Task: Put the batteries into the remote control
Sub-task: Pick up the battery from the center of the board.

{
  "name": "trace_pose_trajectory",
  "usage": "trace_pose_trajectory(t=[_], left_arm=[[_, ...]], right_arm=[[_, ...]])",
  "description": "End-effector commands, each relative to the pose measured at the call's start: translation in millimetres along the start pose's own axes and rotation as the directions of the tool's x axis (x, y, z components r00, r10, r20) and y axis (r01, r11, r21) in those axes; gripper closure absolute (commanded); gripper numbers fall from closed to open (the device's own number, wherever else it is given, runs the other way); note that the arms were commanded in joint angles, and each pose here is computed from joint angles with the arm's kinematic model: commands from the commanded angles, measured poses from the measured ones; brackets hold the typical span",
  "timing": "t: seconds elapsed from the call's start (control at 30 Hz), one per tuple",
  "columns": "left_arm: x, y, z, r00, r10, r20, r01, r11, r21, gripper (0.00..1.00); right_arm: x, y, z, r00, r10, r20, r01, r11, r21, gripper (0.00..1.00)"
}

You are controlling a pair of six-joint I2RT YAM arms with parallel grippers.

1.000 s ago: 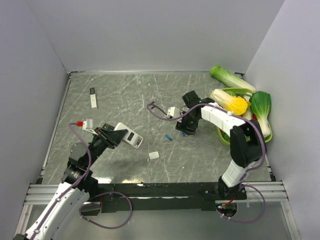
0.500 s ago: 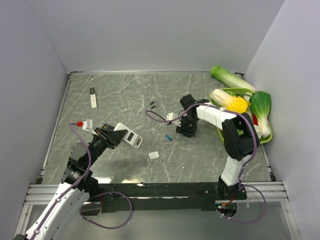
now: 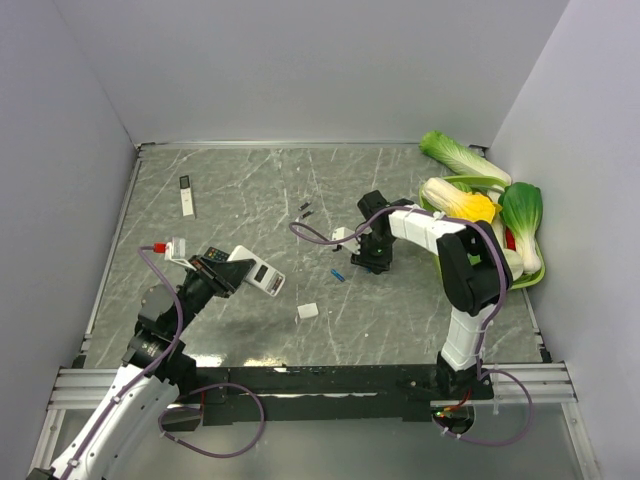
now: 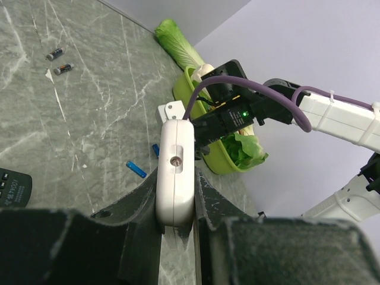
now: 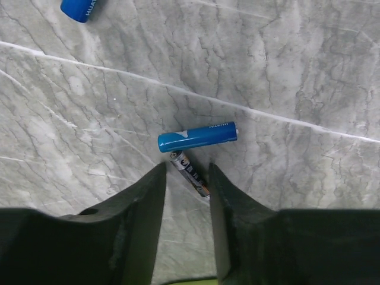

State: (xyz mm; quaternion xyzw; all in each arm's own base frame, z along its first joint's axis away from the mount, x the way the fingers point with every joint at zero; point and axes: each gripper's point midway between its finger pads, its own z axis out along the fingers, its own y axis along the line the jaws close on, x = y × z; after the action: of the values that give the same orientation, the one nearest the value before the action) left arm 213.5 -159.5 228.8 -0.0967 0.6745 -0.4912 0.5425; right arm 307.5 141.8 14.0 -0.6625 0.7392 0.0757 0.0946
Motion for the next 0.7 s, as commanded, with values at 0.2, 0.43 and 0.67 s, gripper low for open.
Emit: trace_pose_trajectory(t=[0.2, 0.43, 0.67], left_arm=[[-6.4, -7.0, 1.2, 0.999, 0.027, 0.019, -0.028, 0.999, 0.022, 0.99], [-5.1, -8.8, 0.9, 1.000, 0.020, 0.012, -0.021, 0.999, 0.030, 0.99], [-3.6, -10.5, 0.2, 1.000, 0.007, 0.004, -0.007, 0.999, 0.038, 0.99]], right_arm=[[1.4, -0.2, 4.9, 0.997, 0.052, -0.051, -0.054, 0.998, -0.031, 0.77], [10.9, 10.6, 3.8, 0.946, 0.302, -0.116, -0.305, 0.952, -0.007, 0.79], [9.9, 24.1, 1.4, 0.800, 0.588, -0.124, -0.589, 0.808, 0.033, 0.79]])
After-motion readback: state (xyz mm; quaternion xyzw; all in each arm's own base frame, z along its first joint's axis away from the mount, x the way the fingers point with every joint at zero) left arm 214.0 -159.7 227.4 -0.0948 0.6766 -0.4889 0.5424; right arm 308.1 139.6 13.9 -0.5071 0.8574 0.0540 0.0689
